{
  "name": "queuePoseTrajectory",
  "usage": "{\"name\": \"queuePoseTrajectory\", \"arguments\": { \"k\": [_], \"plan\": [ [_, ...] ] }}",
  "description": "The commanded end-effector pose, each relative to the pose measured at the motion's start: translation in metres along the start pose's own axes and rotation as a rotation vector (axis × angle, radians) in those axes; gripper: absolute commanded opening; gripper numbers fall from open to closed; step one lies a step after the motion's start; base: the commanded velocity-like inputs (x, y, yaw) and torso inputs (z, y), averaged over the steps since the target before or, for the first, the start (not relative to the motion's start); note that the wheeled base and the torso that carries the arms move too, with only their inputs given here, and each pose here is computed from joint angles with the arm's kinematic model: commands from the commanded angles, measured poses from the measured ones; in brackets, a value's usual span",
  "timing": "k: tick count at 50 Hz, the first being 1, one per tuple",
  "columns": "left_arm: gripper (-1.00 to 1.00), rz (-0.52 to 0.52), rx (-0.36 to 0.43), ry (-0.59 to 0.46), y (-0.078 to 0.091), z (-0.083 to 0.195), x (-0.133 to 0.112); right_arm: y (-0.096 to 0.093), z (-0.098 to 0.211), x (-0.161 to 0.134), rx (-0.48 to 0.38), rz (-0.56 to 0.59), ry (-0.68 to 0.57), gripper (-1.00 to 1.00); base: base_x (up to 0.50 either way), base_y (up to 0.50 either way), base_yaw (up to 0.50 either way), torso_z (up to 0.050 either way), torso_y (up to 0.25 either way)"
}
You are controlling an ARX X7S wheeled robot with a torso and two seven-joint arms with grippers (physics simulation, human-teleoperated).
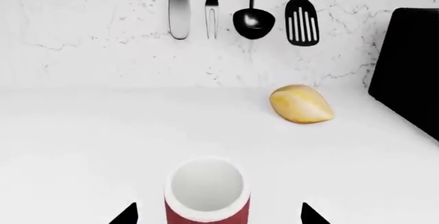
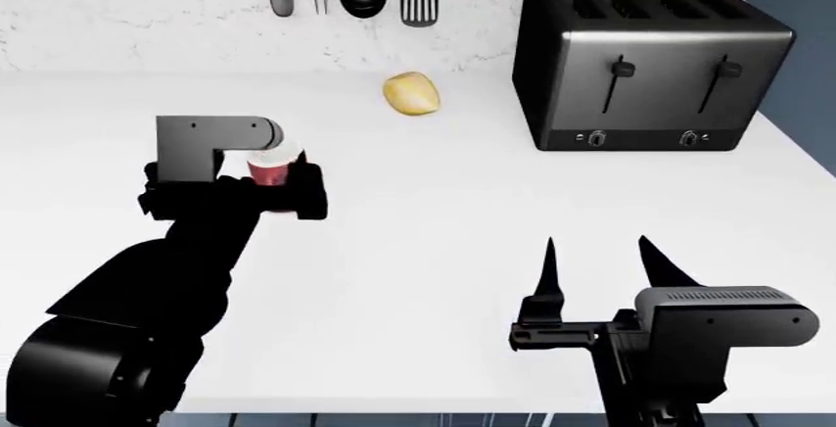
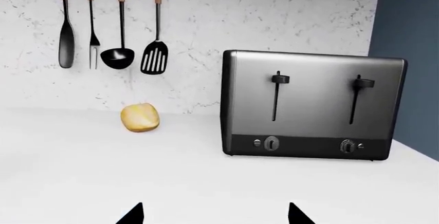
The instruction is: A wet mug is on the counter and needs to be dried. Pick it up and place it upside down in the open cabinet.
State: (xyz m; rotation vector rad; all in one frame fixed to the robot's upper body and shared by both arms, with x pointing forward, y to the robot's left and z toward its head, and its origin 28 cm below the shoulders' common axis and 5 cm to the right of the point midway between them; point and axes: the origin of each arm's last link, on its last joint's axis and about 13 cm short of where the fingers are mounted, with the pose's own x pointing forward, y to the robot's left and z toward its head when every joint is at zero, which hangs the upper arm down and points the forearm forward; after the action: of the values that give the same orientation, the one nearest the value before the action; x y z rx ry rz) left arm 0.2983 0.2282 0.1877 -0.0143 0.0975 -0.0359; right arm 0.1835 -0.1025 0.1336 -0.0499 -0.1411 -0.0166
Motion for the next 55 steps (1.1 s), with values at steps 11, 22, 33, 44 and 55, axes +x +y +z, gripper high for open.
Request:
{"name": "queuePoseTrajectory", "arguments": {
  "k": [11, 22, 33, 44, 55],
  "plan": [
    [1.00, 0.022, 0.003, 0.109, 0.004, -0.029, 0.017, -0.001, 0.000, 0.001, 0.005, -0.001, 0.000, 1.00, 0.00, 0.00, 0.00, 0.000, 0.000],
    [1.00, 0.024, 0.004, 0.152, 0.005, -0.038, 0.026, -0.001, 0.000, 0.000, 0.005, -0.001, -0.002, 1.00, 0.00, 0.00, 0.00, 0.000, 0.000],
    [1.00, 0.034, 0.009, 0.200, 0.008, -0.039, 0.043, -0.001, 0.001, 0.000, 0.006, -0.002, -0.005, 1.00, 0.00, 0.00, 0.00, 0.000, 0.000],
    [1.00, 0.059, 0.010, 0.238, 0.011, -0.047, 0.057, -0.001, 0.001, -0.001, 0.008, 0.001, -0.007, 1.00, 0.00, 0.00, 0.00, 0.000, 0.000],
    [1.00, 0.057, 0.022, 0.265, 0.011, -0.050, 0.068, -0.001, 0.002, -0.002, 0.010, 0.003, -0.011, 1.00, 0.00, 0.00, 0.00, 0.000, 0.000]
  ]
}}
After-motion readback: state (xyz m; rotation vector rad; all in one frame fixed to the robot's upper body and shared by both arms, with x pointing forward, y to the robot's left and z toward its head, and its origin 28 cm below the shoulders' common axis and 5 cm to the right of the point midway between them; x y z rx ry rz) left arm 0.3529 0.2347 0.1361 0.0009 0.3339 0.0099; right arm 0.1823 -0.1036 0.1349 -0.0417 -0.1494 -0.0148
